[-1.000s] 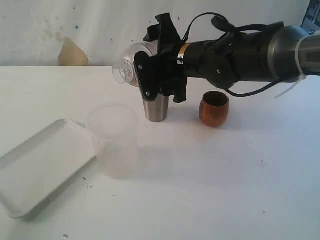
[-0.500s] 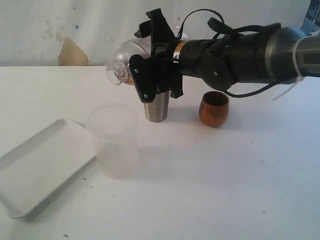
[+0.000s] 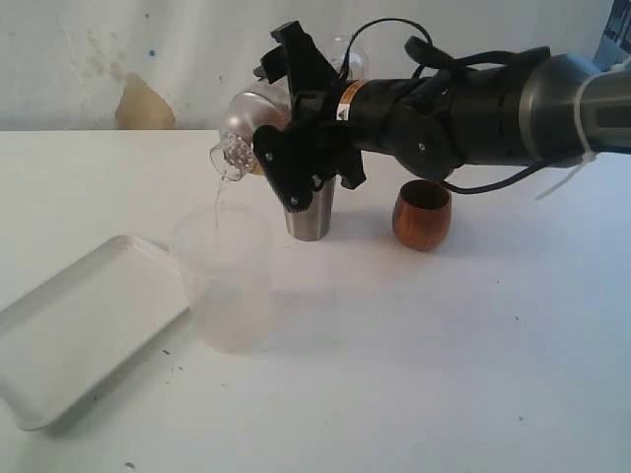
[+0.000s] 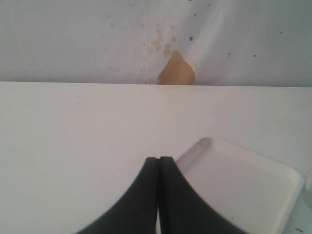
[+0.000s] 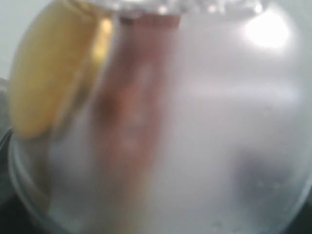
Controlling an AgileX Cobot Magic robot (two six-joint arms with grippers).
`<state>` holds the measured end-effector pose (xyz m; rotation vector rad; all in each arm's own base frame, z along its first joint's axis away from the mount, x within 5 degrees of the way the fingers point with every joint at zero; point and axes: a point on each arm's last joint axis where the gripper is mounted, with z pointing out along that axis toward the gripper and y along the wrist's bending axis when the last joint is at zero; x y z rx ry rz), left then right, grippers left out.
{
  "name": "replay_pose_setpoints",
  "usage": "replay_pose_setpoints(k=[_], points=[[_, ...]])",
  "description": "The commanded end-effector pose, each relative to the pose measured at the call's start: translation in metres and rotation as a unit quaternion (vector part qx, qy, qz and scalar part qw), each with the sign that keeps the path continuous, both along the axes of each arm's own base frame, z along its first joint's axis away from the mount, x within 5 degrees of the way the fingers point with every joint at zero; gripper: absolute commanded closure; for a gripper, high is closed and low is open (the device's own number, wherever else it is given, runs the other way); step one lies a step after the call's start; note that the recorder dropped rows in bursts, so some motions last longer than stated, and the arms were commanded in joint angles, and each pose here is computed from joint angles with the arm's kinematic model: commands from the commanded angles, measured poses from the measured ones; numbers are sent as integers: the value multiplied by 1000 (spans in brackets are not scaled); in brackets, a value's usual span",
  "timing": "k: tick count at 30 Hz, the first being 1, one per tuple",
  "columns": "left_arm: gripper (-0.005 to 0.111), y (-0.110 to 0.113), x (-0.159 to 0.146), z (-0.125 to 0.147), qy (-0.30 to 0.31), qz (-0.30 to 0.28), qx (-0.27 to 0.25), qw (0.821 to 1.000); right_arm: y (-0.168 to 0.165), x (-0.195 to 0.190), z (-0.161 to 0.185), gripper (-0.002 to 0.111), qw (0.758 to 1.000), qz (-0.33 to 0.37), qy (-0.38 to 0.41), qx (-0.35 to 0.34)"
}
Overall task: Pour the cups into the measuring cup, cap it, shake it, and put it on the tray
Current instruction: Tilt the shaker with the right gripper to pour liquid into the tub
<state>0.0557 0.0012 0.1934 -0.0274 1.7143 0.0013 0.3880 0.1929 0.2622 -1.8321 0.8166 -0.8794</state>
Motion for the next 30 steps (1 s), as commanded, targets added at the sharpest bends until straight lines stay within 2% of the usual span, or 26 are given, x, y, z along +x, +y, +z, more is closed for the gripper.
replay_pose_setpoints(k=[1,9,21,30], points=[[107,0,0,-1,1,0,-5,1000,4,0,19,108,998,14,-53,25],[107,0,0,-1,1,0,-5,1000,4,0,19,108,998,14,-56,26],[107,0,0,-1,1,0,-5,1000,4,0,20,108,996,29,-84,-17],[107,0,0,-1,1,0,-5,1000,6,0,24,108,994,34,-107,-5]])
